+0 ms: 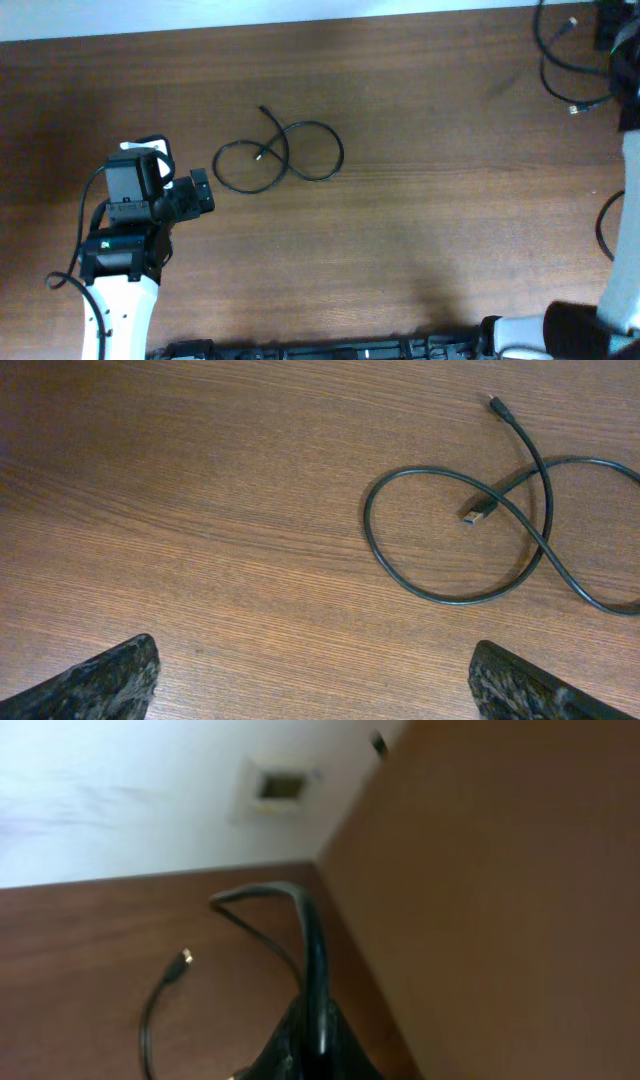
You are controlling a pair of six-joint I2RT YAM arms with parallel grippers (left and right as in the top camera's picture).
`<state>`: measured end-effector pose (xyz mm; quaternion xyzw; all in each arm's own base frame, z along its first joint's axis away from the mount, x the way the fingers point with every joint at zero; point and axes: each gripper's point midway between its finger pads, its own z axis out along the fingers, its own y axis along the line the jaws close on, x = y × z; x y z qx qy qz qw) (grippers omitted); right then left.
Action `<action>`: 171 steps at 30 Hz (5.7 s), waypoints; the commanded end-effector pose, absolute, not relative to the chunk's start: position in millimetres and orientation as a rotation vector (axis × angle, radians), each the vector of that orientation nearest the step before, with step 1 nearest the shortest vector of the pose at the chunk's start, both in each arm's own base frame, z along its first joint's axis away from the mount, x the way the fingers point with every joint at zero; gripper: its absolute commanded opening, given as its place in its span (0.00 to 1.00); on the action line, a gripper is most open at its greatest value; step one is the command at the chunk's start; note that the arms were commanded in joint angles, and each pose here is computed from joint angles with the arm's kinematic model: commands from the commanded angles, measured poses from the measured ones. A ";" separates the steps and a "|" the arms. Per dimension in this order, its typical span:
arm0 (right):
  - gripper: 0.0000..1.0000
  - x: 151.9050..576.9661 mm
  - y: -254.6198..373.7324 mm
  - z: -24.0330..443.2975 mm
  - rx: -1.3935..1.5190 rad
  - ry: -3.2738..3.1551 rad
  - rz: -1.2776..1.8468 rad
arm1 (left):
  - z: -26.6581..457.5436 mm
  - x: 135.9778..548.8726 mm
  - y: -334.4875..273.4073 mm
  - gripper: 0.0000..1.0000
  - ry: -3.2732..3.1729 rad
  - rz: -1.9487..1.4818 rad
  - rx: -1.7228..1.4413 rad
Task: Untangle cables
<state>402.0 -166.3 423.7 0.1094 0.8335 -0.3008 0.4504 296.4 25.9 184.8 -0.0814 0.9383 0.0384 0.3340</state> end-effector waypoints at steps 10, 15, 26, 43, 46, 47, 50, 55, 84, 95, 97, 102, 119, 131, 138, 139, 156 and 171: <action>0.04 396.0 -345.0 264.6 1.064 2.130 -0.384 | 188.9 296.1 28.2 0.99 2.437 0.116 -0.201; 0.30 388.0 -357.3 205.3 1.154 2.260 -0.367 | 188.9 296.1 28.2 0.99 2.437 0.117 -0.201; 0.99 394.2 -306.4 189.6 1.021 2.423 -0.044 | 188.9 296.1 28.2 0.99 2.437 0.116 -0.201; 0.99 461.1 50.4 185.9 -0.316 2.663 0.549 | 188.6 296.1 28.2 0.99 2.438 0.116 -0.201; 0.99 433.9 110.8 147.7 -0.590 2.706 0.674 | 188.6 296.1 28.2 0.99 2.438 0.116 -0.201; 1.00 417.2 134.3 129.8 -0.727 2.708 0.740 | 188.6 296.1 28.2 0.99 2.438 0.116 -0.201; 0.99 378.5 182.0 81.9 -0.944 2.737 0.856 | 188.5 296.2 28.2 0.99 2.438 0.116 -0.201; 0.99 339.4 251.8 76.2 -1.186 2.526 1.134 | 188.5 296.3 28.2 0.99 2.438 0.116 -0.201; 0.65 301.3 375.2 6.7 -1.352 2.396 1.300 | 188.3 296.1 28.2 0.99 2.439 0.117 -0.201; 0.04 338.9 337.9 23.1 -1.094 2.597 1.276 | 188.3 296.1 28.2 0.99 2.439 0.117 -0.201; 0.07 344.9 334.6 28.5 -1.084 2.602 1.263 | 188.3 296.1 28.2 0.99 2.439 0.116 -0.201; 0.58 350.0 338.9 27.2 -1.102 2.569 1.230 | 188.3 296.1 28.2 0.99 2.439 0.117 -0.201; 0.04 299.9 412.4 -27.9 -1.079 2.690 1.119 | 188.2 295.9 28.2 0.99 2.440 0.116 -0.201; 0.04 409.1 273.8 74.5 -0.656 2.830 0.650 | 187.9 295.6 28.1 0.99 2.442 0.117 -0.201; 0.04 492.0 142.3 241.2 -0.281 2.483 0.472 | 187.9 295.6 28.1 0.99 2.442 0.117 -0.201; 0.04 500.8 118.8 258.9 -0.227 2.434 0.450 | 188.0 295.6 28.1 0.99 2.441 0.117 -0.201; 0.04 522.3 -191.3 291.5 0.540 2.156 0.082 | 188.0 295.6 28.1 0.99 2.441 0.117 -0.201; 0.87 523.7 -214.1 132.2 0.715 2.473 0.007 | 187.8 295.5 28.1 0.99 2.442 0.117 -0.201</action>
